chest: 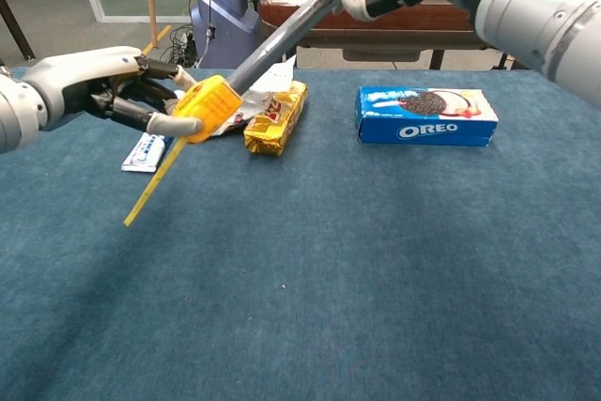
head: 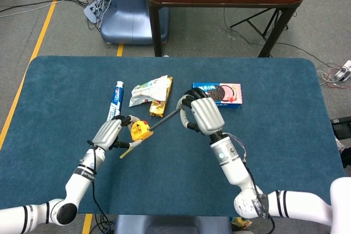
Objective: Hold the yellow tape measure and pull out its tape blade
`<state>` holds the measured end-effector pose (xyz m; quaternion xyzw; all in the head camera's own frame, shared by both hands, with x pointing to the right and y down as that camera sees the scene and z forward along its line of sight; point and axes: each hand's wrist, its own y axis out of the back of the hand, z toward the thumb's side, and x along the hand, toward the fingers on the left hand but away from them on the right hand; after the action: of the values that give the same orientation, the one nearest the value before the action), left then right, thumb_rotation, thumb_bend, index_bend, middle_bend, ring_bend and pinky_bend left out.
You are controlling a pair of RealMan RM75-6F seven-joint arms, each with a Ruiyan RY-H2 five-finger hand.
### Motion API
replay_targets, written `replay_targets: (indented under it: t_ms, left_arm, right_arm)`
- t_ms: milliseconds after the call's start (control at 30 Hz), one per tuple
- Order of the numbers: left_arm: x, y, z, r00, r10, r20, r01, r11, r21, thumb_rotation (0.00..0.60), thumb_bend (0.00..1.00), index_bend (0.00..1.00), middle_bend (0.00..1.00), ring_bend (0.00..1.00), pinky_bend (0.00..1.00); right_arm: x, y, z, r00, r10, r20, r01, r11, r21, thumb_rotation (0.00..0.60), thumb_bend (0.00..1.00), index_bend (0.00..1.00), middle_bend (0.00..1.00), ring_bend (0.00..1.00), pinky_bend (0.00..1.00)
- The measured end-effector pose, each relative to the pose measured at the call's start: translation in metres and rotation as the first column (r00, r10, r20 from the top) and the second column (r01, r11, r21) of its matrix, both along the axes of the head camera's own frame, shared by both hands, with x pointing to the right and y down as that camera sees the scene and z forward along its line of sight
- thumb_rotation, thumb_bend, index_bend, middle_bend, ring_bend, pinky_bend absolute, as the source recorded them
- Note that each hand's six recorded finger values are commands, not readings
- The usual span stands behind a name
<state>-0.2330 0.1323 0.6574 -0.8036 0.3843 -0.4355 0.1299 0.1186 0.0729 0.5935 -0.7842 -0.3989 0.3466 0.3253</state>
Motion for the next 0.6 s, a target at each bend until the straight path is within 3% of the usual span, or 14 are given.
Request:
replay_targets:
  t_ms: [600]
  left_arm:
    - [-0.037,0.012,0.016,1.0,0.012,0.029,-0.01,0.999,-0.053,0.539,0.28,0.5,0.53,0.34,0.12]
  right_arm:
    - [0.085,-0.035,-0.052,0.991,0.136,-0.012,-0.135,0.989,0.057,0.6,0.72,0.61,0.47,0.26,0.15]
